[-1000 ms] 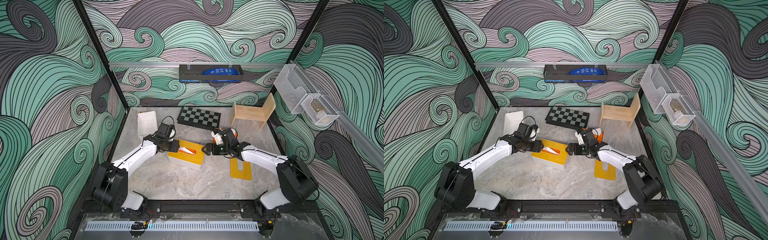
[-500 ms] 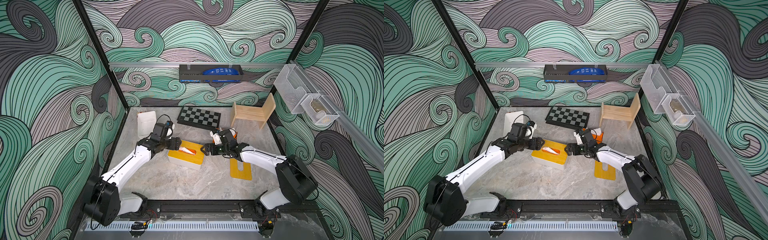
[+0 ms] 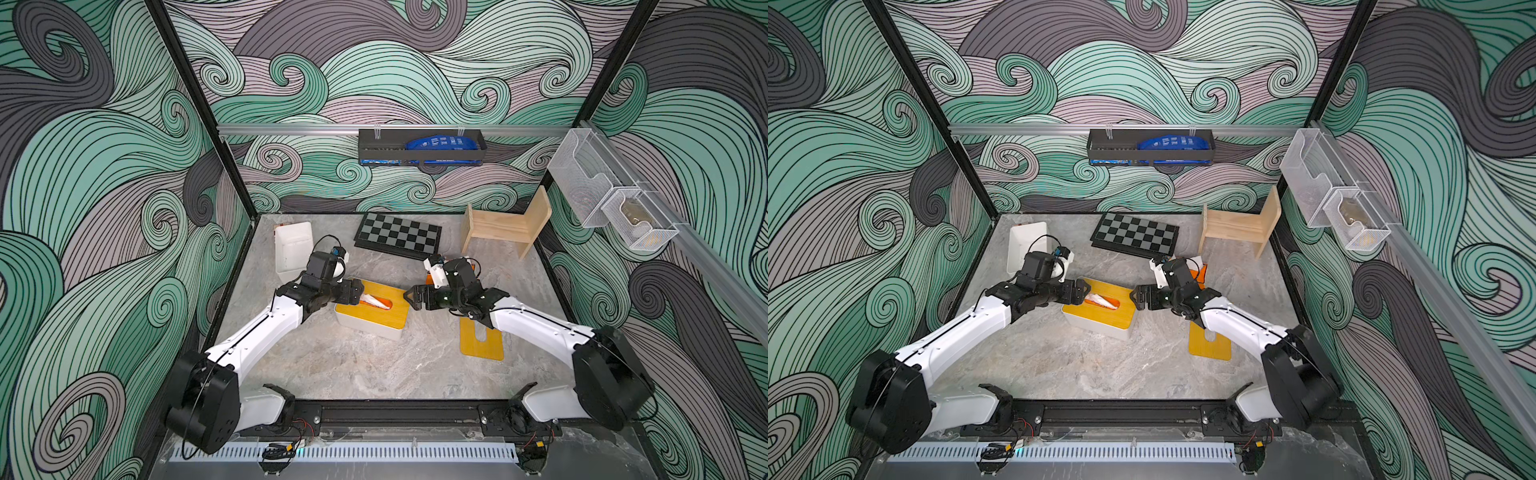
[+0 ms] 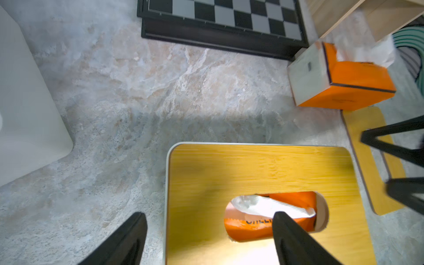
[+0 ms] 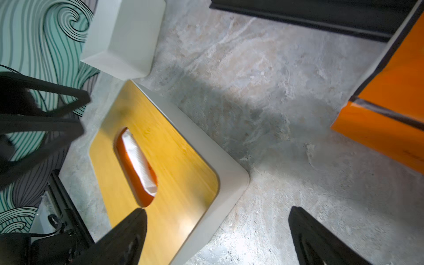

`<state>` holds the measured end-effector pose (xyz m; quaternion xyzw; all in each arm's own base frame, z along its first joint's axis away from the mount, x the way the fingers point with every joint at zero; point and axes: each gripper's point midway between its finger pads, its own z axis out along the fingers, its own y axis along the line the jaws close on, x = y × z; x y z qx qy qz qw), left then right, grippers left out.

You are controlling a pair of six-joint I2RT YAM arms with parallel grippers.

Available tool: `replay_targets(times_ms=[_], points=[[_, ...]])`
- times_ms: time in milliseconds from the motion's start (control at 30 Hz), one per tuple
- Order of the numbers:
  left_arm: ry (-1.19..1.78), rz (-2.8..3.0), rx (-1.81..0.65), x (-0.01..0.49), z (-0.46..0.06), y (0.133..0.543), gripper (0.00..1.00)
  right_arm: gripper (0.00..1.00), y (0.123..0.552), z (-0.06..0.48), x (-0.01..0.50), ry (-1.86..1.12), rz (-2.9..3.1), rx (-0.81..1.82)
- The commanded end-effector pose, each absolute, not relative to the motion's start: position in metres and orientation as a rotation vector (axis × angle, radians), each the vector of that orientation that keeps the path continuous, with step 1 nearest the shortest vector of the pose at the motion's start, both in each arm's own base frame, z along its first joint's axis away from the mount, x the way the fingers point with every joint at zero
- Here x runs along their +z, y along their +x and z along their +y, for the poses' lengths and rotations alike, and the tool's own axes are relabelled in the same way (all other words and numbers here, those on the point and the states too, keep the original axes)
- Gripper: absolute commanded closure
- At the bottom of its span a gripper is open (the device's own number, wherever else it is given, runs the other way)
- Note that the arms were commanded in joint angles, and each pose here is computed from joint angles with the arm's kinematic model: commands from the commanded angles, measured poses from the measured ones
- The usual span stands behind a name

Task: Put the tissue paper into the tissue box
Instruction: Close the box lid on the tissue box.

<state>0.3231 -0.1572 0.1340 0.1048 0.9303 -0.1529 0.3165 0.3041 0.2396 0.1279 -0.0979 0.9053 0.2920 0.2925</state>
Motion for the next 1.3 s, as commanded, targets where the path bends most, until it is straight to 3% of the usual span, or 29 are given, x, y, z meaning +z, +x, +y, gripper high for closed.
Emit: replay_targets(times_ms=[0, 867, 1267], points=[[0.258, 2.489, -0.388, 0.138, -0.158, 0.327, 0.11, 0.0, 0.297, 0.236, 0.137, -0.281, 2.396, 0.764], [0.285, 2.536, -0.43, 0.121, -0.164, 0.321, 0.1, 0.0, 0.288, 0.217, 0.083, -0.297, 2.523, 0.609], [0.306, 2.567, -0.466, 0.112, -0.169, 0.317, 0.1, 0.0, 0.291, 0.225, 0.086, -0.291, 2.513, 0.652]])
